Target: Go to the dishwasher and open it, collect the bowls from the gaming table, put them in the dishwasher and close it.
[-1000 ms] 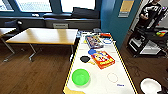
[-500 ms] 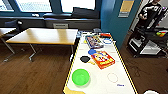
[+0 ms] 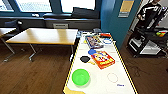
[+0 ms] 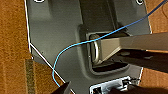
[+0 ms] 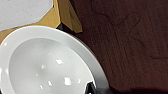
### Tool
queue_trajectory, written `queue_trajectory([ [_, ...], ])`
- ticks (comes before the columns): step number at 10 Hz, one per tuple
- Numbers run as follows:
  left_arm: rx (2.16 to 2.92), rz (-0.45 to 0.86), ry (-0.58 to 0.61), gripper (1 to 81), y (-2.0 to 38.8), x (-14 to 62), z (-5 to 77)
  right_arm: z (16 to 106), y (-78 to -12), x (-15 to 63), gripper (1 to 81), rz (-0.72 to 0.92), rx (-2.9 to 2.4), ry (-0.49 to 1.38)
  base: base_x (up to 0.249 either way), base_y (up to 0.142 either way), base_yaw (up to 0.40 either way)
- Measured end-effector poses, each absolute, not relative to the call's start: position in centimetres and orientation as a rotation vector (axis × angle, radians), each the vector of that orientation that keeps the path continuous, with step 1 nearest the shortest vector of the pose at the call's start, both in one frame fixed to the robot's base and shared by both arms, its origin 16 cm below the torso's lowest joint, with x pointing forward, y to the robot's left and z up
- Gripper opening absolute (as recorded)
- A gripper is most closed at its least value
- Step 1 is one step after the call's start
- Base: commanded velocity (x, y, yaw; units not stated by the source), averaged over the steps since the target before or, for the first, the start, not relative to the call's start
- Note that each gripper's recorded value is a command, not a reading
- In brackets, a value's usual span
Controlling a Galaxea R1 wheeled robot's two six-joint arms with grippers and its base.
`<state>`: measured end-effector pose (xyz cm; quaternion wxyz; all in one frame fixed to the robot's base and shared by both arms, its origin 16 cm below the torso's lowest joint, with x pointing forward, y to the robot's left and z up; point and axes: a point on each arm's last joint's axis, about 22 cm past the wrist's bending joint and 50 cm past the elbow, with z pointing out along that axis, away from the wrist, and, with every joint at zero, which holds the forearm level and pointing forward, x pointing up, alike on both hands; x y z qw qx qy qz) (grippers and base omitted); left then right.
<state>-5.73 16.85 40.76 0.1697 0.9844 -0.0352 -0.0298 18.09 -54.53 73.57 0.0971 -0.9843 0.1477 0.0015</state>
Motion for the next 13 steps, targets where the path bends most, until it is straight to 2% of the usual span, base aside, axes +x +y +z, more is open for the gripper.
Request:
queue_trajectory([
  [6,2.797,-0.082,-0.104,81.1,16.9,-5.7,40.7,68.8,-48.1,2.1,1.0,0.260,-2.759,0.362,0.000,0.000,0.000],
  [10,2.803,-0.082,-0.106,81.1,17.3,-5.7,40.7,62.3,-39.4,-2.9,1.0,0.143,-2.653,0.395,0.000,0.000,0.000],
  [13,2.801,-0.086,-0.106,81.1,17.5,-5.8,40.7,57.5,-37.2,-5.6,1.0,0.070,-2.692,0.369,0.000,0.000,0.000],
])
